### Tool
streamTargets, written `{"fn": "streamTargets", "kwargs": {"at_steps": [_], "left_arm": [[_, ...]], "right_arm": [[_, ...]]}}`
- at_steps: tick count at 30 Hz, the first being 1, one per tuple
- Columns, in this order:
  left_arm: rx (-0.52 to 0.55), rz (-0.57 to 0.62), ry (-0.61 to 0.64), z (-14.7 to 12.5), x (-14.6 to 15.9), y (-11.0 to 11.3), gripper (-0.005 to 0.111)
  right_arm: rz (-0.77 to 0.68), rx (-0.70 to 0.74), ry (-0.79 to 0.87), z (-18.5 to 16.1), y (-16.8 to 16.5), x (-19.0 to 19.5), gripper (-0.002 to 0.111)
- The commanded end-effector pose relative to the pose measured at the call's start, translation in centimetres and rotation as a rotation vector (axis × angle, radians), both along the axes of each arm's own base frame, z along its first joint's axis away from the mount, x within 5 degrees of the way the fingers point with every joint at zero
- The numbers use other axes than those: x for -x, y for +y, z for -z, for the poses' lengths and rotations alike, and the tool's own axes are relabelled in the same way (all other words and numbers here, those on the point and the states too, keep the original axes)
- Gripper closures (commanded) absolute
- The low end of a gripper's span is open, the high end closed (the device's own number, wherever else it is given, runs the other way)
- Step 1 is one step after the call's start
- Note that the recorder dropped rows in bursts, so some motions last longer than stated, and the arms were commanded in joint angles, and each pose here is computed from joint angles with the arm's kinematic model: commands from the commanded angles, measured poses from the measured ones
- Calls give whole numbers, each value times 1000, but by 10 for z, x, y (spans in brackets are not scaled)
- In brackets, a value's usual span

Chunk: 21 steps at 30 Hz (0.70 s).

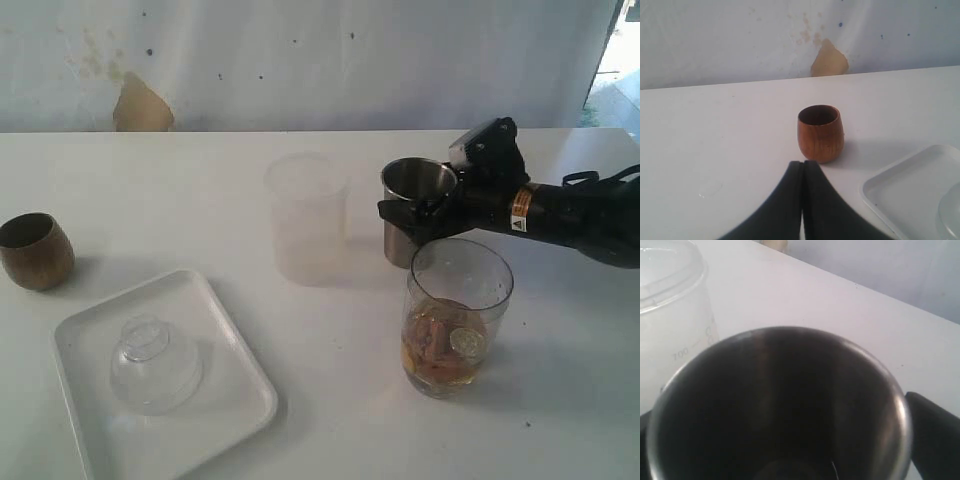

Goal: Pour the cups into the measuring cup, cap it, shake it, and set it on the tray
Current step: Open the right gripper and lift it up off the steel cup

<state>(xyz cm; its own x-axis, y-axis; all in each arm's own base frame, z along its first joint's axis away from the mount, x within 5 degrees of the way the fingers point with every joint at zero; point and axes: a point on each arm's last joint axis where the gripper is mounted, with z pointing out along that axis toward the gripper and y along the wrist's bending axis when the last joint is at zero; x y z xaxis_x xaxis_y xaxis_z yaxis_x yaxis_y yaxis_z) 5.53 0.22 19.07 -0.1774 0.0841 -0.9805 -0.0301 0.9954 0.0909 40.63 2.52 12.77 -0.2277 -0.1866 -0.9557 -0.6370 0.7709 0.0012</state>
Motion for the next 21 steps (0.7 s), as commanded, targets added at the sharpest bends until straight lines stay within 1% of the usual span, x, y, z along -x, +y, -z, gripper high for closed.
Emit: {"fn": "streamTargets", "kwargs": {"at_steps": [1, 12, 18, 21], "left_arm": [[-1, -1, -6, 1, 0, 0, 107], [-1, -1, -6, 1, 0, 0, 107], [-1, -1, -6, 1, 0, 0, 107], [-1, -1, -6, 1, 0, 0, 107]], "right_arm": [[4, 1, -22, -10, -1, 0, 3], [-8, -22, -89, -46, 1, 4, 3], [-46, -63, -158, -74, 4, 10, 3], [-45, -57, -201, -91, 5, 14, 3]]}}
